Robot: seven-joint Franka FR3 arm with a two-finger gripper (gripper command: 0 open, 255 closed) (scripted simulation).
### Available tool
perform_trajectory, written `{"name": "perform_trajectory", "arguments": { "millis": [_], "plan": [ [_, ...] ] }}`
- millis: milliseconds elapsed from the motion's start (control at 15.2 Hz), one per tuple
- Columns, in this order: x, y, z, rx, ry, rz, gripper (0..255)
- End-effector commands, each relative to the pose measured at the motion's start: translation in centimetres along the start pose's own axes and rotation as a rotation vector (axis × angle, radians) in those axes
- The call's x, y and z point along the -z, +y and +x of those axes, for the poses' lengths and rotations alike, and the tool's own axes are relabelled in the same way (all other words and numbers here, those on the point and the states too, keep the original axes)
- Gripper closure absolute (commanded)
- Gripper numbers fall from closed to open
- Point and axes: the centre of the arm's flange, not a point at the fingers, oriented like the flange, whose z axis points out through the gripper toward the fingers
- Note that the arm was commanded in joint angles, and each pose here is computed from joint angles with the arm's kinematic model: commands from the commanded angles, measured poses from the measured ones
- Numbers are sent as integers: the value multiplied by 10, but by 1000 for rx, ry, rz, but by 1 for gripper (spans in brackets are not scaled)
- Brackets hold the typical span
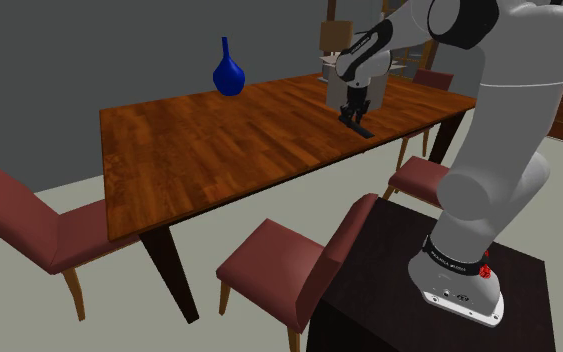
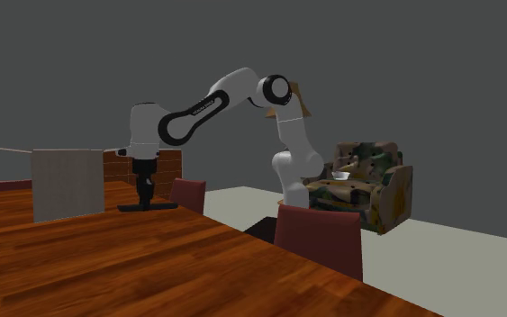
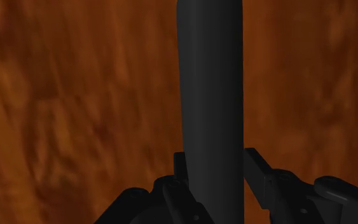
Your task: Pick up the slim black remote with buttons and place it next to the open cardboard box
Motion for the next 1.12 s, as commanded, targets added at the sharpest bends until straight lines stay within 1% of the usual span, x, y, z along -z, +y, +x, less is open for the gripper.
{"name": "perform_trajectory", "arguments": {
  "millis": [0, 66, 132, 462, 726, 1056],
  "plan": [
    [-1, 0, 0, 0, -1, 1, 255],
    [-1, 0, 0, 0, -1, 1, 255],
    [-1, 0, 0, 0, -1, 1, 0],
    [-1, 0, 0, 0, -1, 0, 0],
    [49, 0, 0, 0, -1, 1, 0],
    [49, 0, 0, 0, -1, 1, 0]
  ]
}}
